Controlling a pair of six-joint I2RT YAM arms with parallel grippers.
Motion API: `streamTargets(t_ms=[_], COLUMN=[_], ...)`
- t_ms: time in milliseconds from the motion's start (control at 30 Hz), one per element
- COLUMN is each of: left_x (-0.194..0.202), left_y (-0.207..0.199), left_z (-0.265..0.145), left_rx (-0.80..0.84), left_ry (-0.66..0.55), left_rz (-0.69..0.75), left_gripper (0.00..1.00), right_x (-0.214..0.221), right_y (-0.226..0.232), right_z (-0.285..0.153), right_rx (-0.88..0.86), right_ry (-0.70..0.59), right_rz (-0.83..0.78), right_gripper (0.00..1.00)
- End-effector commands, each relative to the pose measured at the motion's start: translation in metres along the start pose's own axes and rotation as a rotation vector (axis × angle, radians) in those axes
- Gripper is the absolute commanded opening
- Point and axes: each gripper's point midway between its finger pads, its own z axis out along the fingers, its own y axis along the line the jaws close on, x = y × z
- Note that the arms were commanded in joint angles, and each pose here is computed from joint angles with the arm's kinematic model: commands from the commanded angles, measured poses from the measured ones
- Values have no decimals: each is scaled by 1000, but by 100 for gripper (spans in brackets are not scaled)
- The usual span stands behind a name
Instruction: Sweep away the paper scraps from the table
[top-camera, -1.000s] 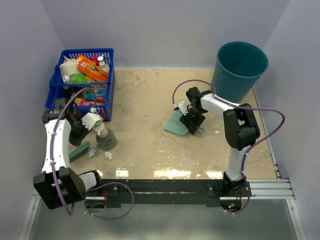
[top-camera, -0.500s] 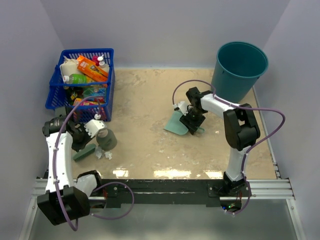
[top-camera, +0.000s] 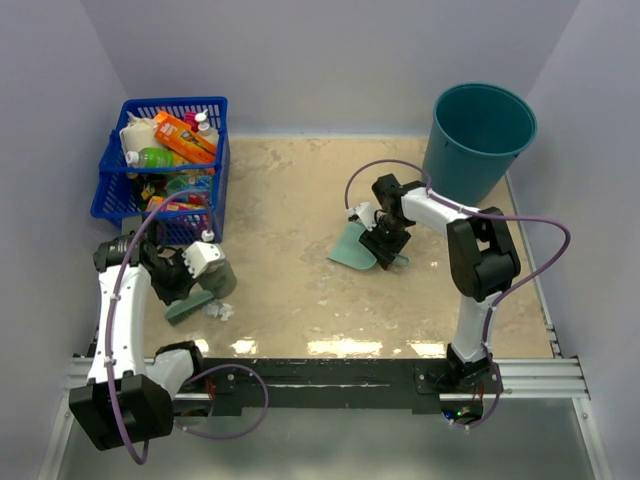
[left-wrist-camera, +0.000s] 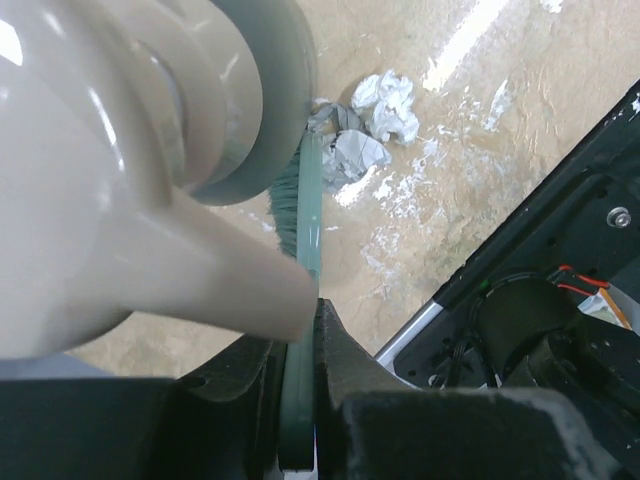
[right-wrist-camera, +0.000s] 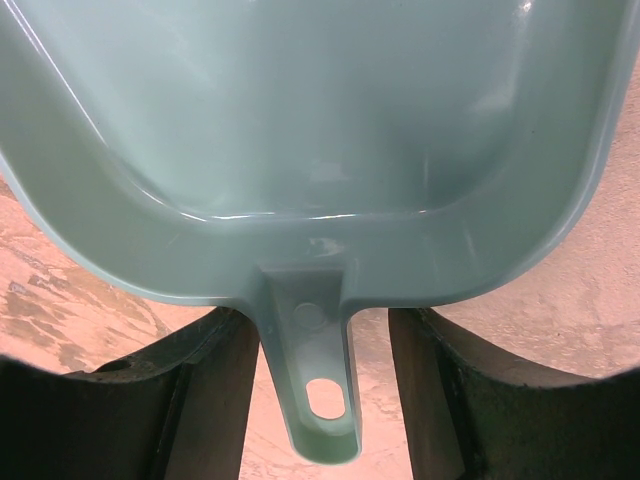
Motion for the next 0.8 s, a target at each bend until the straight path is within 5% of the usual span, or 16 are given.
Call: streamTargets(t_ms=[0,400,767], left_x=[2,-43,-71], left_y=[-18,-55,-74], left_z=[13,21,30], left_rx=[64,201,379], left_ry=[-31,-241,-269], left_rz=[37,123,190], left_gripper=[0,0,0], right_x=[-11,-10,-7], right_y=[-4,-5,-5], right_z=[-12,-11,-15], right_rx=[25,24,34], right_ry=[-35,-24,-21], right_rz=[-29,-33,-59], right_gripper=[56,56,56])
